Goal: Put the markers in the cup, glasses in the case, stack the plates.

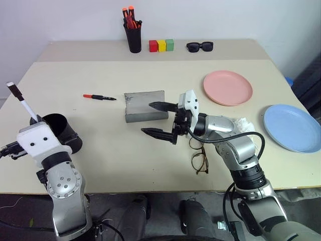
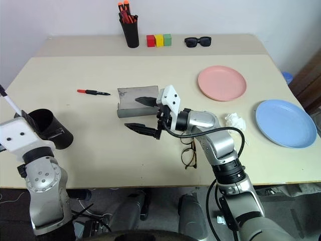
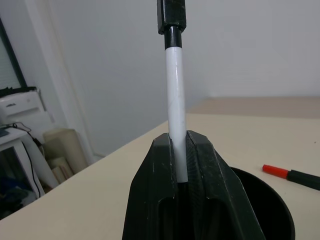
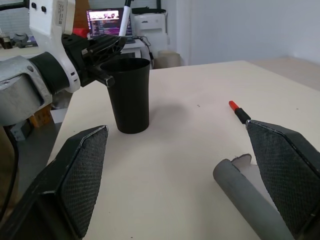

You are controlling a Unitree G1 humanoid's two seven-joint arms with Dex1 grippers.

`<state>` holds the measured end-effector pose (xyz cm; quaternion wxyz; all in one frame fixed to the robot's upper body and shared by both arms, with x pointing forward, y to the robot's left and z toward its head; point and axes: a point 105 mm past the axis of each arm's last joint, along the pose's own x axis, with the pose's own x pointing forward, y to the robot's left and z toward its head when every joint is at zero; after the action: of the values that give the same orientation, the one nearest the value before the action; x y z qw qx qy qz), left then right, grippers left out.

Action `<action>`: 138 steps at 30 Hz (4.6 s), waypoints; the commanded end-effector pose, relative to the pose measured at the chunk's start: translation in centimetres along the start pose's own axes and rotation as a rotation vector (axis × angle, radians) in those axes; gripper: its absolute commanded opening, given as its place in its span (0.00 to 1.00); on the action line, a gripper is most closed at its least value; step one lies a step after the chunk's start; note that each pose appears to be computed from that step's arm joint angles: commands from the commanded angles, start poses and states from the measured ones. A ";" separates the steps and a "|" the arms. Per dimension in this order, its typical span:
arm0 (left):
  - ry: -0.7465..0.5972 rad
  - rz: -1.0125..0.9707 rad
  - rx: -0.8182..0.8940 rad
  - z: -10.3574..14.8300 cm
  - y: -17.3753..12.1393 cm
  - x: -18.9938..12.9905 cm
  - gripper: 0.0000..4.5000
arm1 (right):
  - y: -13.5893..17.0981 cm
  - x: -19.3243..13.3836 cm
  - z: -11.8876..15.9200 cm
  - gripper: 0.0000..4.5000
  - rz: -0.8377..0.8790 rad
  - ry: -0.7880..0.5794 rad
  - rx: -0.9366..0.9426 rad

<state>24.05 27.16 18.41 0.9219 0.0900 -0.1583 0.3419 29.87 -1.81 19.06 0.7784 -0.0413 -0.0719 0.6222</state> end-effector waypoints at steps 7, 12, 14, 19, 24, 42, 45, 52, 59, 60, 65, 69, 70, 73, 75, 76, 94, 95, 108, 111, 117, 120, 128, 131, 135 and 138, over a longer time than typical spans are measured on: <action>-0.034 0.016 -0.004 1.0 0.0 -0.2 0.00 | 1.0 0.2 1.2 1.00 0.043 -0.036 -0.033; -0.028 0.016 -0.003 0.8 -0.2 -0.3 0.18 | 1.1 0.1 1.2 1.00 0.046 -0.033 -0.032; -0.026 0.018 0.000 0.8 -0.2 -0.4 0.36 | 1.2 0.1 1.1 1.00 0.047 -0.032 -0.031; -0.021 0.022 0.007 0.5 0.1 -0.3 0.44 | 1.2 0.1 1.1 1.00 0.048 -0.029 -0.030; -0.021 0.022 0.007 0.5 0.2 -0.3 0.44 | 1.2 0.1 1.2 1.00 0.049 -0.028 -0.028; 0.226 -0.325 -0.160 3.0 -12.3 4.4 0.96 | -2.3 0.2 3.0 1.00 -0.121 -0.113 -0.069; 0.482 -0.245 -0.170 0.1 -14.5 6.1 0.99 | -2.3 0.3 2.9 1.00 -0.125 -0.112 -0.069; 0.726 -0.098 -0.249 -2.7 -16.7 9.5 0.99 | -2.1 0.4 2.6 1.00 -0.130 -0.110 -0.069; 0.862 -0.065 -0.277 -5.0 -19.1 11.0 0.99 | -1.9 0.1 2.4 1.00 -0.146 -0.101 -0.075; 0.859 -0.057 -0.284 -5.1 -19.1 11.2 0.99 | -1.9 0.0 2.4 1.00 -0.148 -0.098 -0.077; 0.925 -0.058 -0.309 -6.2 -19.7 10.7 0.99 | -1.7 -0.2 2.2 1.00 -0.157 -0.090 -0.076; 0.949 -0.029 -0.242 -6.8 -19.3 10.3 0.99 | -1.7 -0.4 2.1 1.00 -0.167 -0.086 -0.075; 0.956 -0.021 -0.229 -6.8 -19.2 10.2 0.99 | -1.8 -0.5 2.1 1.00 -0.170 -0.084 -0.075; 0.983 0.010 -0.191 -7.3 -18.7 9.9 0.79 | -1.8 -0.5 2.0 1.00 -0.174 -0.082 -0.074; 1.001 0.026 -0.187 -7.6 -18.5 9.6 0.57 | -1.8 -0.6 2.0 1.00 -0.175 -0.081 -0.073; 1.009 0.032 -0.191 -7.7 -18.5 9.5 0.44 | -1.8 -0.5 2.0 1.00 -0.175 -0.081 -0.072; 0.070 -0.196 -0.301 6.1 -17.7 15.4 0.01 | -2.4 -0.7 1.9 1.00 -0.191 -0.065 -0.086; -0.016 -0.226 -0.314 7.4 -17.1 14.9 0.01 | -2.5 -0.7 1.9 1.00 -0.195 -0.064 -0.088; -0.267 -0.116 -0.106 9.2 -2.6 5.2 0.01 | -2.6 -0.8 1.5 1.00 -0.172 -0.056 -0.078; -0.235 -0.083 -0.063 8.2 -0.8 3.1 0.01 | -2.5 -0.3 1.4 1.00 -0.146 -0.062 -0.069; -0.151 -0.049 -0.015 5.9 0.5 0.6 0.01 | -2.3 0.5 1.5 1.00 -0.108 -0.074 -0.065; -0.114 -0.027 0.010 4.8 1.3 -0.1 0.01 | -2.4 0.6 1.5 1.00 -0.103 -0.077 -0.066; -0.032 -0.022 0.053 1.8 2.4 -1.0 0.01 | -1.8 0.5 1.9 1.00 -0.063 -0.095 -0.047; -0.016 -0.039 0.052 1.1 2.1 -1.0 0.01 | -1.1 0.3 2.0 1.00 -0.022 -0.094 -0.032; -0.008 -0.046 0.048 0.5 1.7 -1.0 0.01 | -0.2 0.1 2.0 1.00 0.026 -0.083 -0.022; -0.006 -0.052 0.042 0.2 1.4 -0.9 0.01 | 0.0 0.1 2.0 1.00 0.033 -0.079 -0.020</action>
<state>22.71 27.79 17.27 0.9328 0.1093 -0.1236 0.3204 30.33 -1.90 19.99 0.7742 -0.0240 -0.0868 0.6265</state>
